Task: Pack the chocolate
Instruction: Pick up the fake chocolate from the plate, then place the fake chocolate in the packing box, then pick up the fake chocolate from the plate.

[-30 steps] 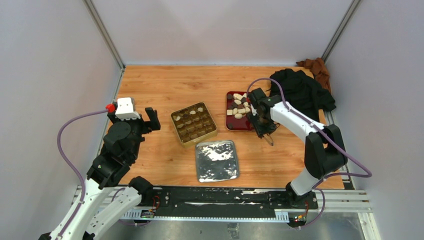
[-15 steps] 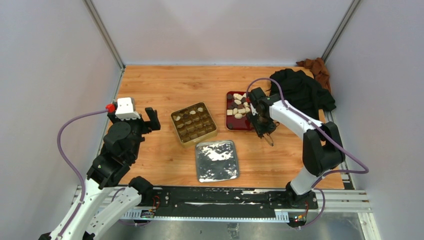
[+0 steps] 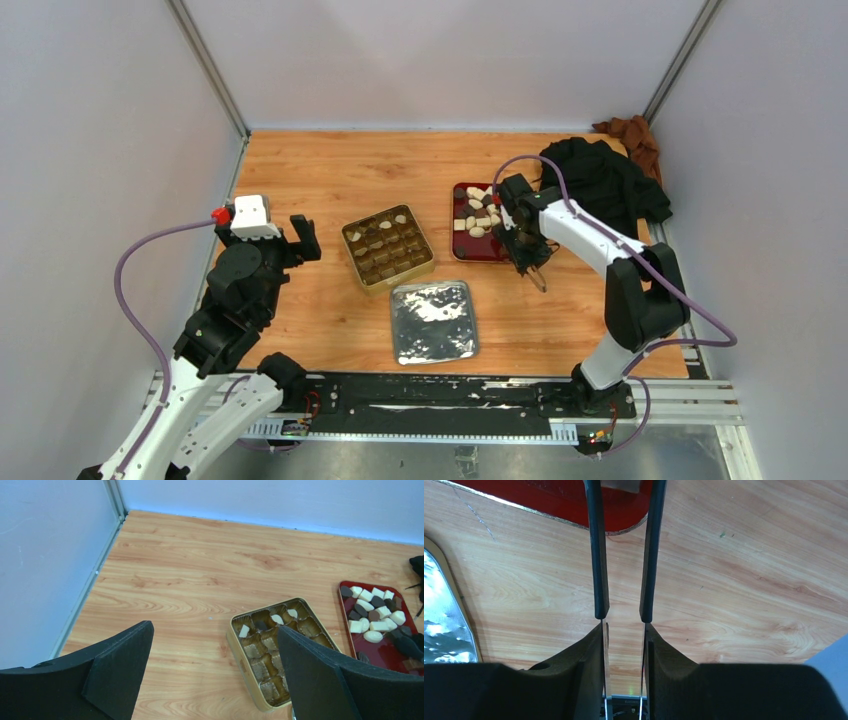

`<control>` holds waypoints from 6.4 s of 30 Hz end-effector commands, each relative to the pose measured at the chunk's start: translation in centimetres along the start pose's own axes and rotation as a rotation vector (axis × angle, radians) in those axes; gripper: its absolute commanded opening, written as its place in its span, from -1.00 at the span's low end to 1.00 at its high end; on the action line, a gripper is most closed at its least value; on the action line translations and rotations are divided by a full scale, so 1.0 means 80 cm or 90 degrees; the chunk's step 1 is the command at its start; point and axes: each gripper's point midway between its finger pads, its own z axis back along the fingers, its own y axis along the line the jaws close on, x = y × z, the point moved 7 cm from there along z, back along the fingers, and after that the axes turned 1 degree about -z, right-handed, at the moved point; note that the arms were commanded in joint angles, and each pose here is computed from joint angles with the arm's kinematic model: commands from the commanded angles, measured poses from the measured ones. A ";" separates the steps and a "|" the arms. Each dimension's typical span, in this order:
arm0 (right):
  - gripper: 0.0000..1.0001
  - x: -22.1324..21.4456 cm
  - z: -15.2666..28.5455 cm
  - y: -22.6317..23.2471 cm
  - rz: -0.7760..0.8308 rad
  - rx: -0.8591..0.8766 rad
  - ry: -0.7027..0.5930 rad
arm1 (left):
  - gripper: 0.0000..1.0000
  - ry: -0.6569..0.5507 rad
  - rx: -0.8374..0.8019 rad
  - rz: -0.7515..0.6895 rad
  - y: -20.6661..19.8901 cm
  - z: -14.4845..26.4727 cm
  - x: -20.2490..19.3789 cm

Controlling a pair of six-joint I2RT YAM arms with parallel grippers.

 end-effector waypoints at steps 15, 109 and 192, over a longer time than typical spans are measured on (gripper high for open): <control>-0.40 0.003 0.053 -0.008 -0.007 0.009 -0.055 | 1.00 -0.013 0.004 0.008 0.001 -0.001 0.002; -0.19 0.102 0.059 0.200 0.229 0.098 -0.114 | 1.00 -0.017 -0.001 0.012 0.001 0.001 0.003; -0.22 0.005 0.002 0.000 0.032 -0.011 0.007 | 1.00 -0.013 0.001 0.009 0.000 -0.001 0.002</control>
